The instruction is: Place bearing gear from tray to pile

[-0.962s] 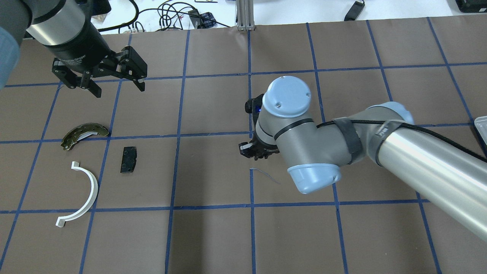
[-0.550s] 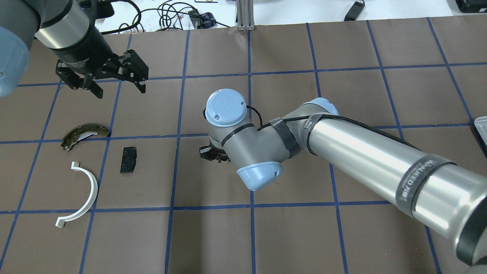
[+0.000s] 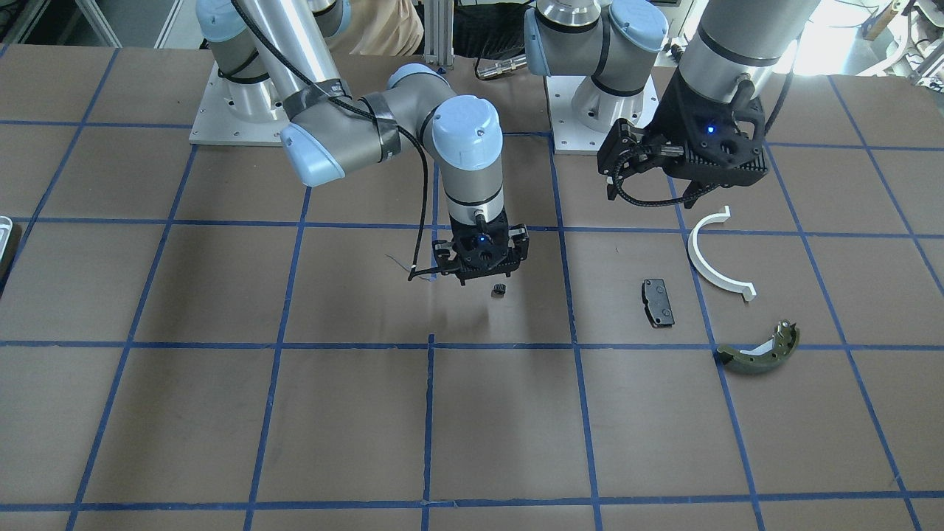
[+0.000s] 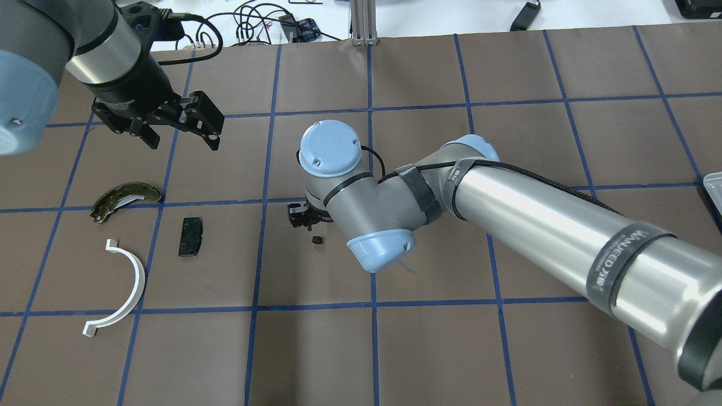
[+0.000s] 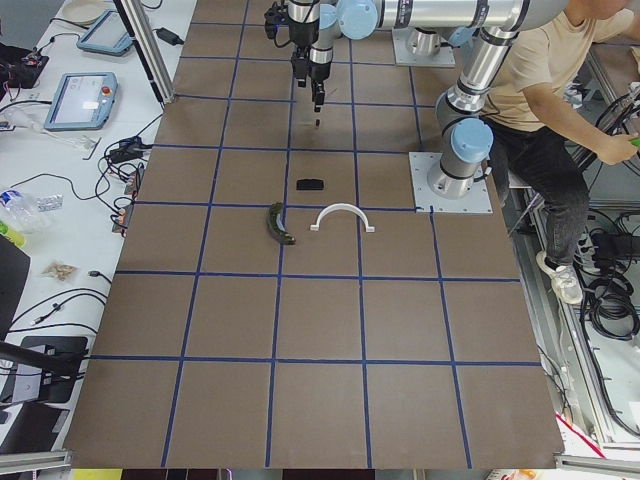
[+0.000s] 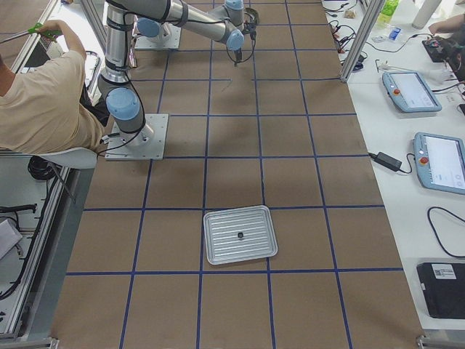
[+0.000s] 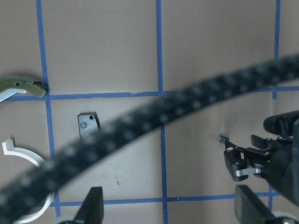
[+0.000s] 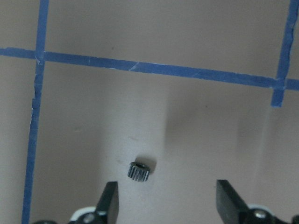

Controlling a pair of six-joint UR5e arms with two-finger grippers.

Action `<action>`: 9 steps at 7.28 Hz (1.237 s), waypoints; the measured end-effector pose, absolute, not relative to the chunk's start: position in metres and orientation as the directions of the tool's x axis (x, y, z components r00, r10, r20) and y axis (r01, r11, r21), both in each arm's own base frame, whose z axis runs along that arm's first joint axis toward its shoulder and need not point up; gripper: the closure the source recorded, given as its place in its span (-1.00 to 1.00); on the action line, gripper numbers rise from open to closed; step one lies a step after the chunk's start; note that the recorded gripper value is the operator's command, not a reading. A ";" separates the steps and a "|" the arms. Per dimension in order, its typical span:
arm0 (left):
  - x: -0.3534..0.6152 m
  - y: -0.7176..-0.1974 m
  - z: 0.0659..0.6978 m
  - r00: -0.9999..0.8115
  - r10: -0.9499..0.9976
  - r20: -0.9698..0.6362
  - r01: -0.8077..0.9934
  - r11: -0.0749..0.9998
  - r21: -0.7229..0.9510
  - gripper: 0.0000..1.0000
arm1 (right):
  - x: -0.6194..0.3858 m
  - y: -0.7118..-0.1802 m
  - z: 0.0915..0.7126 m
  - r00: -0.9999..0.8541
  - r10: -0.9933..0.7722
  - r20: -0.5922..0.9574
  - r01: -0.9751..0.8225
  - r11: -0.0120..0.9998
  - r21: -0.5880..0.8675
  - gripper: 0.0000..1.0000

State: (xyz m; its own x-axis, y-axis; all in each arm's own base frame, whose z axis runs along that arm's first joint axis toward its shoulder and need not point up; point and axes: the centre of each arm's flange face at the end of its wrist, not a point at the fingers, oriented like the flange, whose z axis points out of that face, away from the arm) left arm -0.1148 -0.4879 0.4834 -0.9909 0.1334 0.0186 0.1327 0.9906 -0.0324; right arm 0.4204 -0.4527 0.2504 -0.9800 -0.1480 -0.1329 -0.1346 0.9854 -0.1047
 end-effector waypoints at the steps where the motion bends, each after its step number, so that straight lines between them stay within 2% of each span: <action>1: -0.116 -0.489 0.478 -0.983 0.182 0.025 0.181 0.983 -0.023 -1.00 | 0.395 -0.462 0.272 -0.977 -0.167 -0.131 -0.155 0.983 -0.099 -1.00; 4: -0.171 -0.478 0.413 -0.940 0.341 0.029 0.341 0.940 -0.007 -1.00 | 0.271 -0.481 0.345 -0.952 -0.288 -0.106 -0.288 0.958 -0.022 -1.00; 6: -0.205 -0.462 0.340 -0.906 0.424 0.007 0.423 0.904 -0.054 -1.00 | 0.137 -0.486 0.382 -0.934 -0.336 -0.120 -0.345 0.937 0.059 -1.00; 9: -0.214 -0.463 0.267 -0.840 0.543 0.015 0.542 0.840 -0.030 -1.00 | -0.086 -0.484 0.399 -0.943 -0.324 -0.071 -0.327 0.944 0.039 -1.00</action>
State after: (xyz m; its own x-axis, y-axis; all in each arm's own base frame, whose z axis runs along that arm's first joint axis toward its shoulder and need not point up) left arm -0.2142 -0.4629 0.2674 -0.8397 0.5428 0.0147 0.5423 0.8397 -0.0300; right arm -0.0855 -0.4844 0.3995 -0.9434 -0.3238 -0.0713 -0.3270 0.9442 0.0386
